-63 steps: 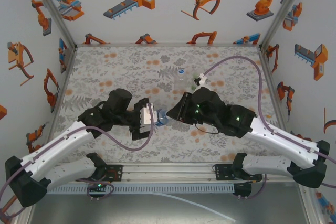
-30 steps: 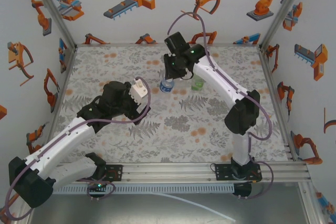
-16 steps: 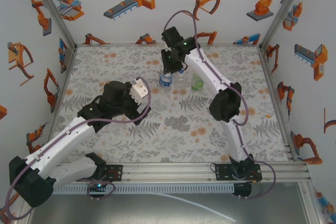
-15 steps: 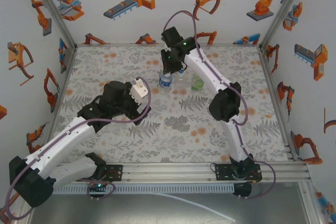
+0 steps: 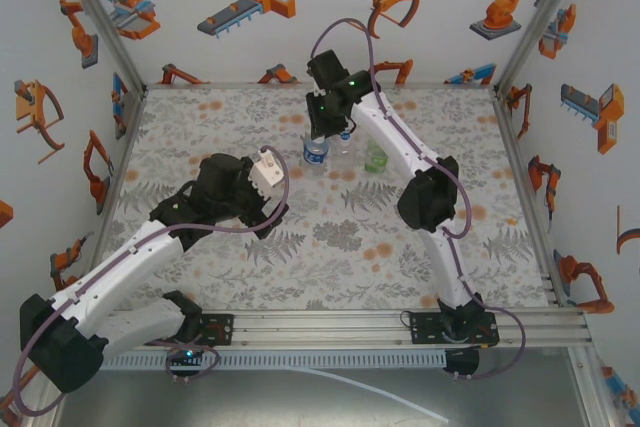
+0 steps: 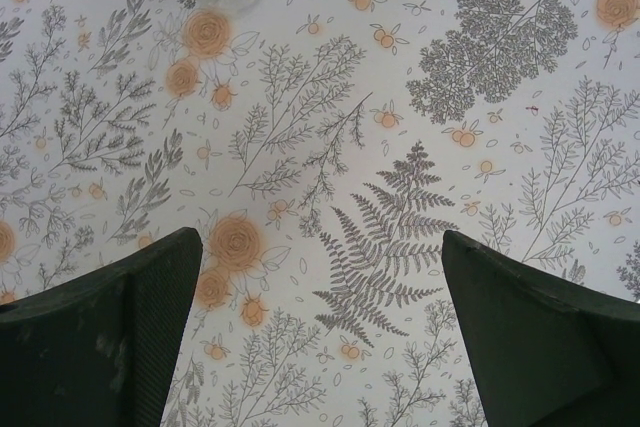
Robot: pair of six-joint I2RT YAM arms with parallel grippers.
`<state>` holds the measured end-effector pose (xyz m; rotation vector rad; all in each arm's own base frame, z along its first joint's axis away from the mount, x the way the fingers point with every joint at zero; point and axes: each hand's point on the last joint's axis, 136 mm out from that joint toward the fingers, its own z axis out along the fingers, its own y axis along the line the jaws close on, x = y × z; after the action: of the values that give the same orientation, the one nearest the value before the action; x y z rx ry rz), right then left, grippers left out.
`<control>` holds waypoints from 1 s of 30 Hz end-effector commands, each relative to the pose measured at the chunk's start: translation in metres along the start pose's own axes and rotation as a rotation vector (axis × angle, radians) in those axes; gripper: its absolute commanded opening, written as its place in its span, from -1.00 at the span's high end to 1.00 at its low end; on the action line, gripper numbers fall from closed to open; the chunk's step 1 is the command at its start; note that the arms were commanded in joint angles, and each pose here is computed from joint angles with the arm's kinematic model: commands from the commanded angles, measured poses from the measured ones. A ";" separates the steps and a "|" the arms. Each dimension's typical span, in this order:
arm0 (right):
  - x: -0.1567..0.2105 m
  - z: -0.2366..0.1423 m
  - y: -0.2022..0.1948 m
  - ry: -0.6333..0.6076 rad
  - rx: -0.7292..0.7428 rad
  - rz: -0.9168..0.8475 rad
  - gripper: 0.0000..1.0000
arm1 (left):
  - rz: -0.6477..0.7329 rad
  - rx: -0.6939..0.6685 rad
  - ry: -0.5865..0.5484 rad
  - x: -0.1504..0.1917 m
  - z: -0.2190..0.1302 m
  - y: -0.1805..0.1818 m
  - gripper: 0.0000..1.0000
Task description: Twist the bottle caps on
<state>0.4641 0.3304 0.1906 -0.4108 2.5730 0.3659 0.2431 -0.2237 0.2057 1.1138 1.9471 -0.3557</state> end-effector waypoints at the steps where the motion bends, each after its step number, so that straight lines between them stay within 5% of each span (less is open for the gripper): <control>1: -0.009 -0.001 -0.003 -0.029 0.011 -0.006 0.45 | -0.005 0.016 -0.029 -0.012 -0.006 0.000 -0.94; 8: -0.020 -0.025 0.005 -0.079 -0.023 0.008 0.18 | -0.008 0.024 -0.028 -0.012 -0.004 -0.002 -0.94; 20: -0.034 -0.090 0.008 -0.174 -0.042 0.003 0.09 | -0.027 0.013 -0.030 -0.011 -0.003 0.000 -0.94; 30: -0.012 -0.152 -0.046 -0.258 0.104 0.008 -0.25 | -0.128 -0.092 -0.024 -0.013 0.007 0.023 -0.94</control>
<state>0.4217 0.2712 0.3087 -0.3458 2.3675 0.3539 0.2521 -0.2234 0.2001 1.0442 1.9977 -0.3531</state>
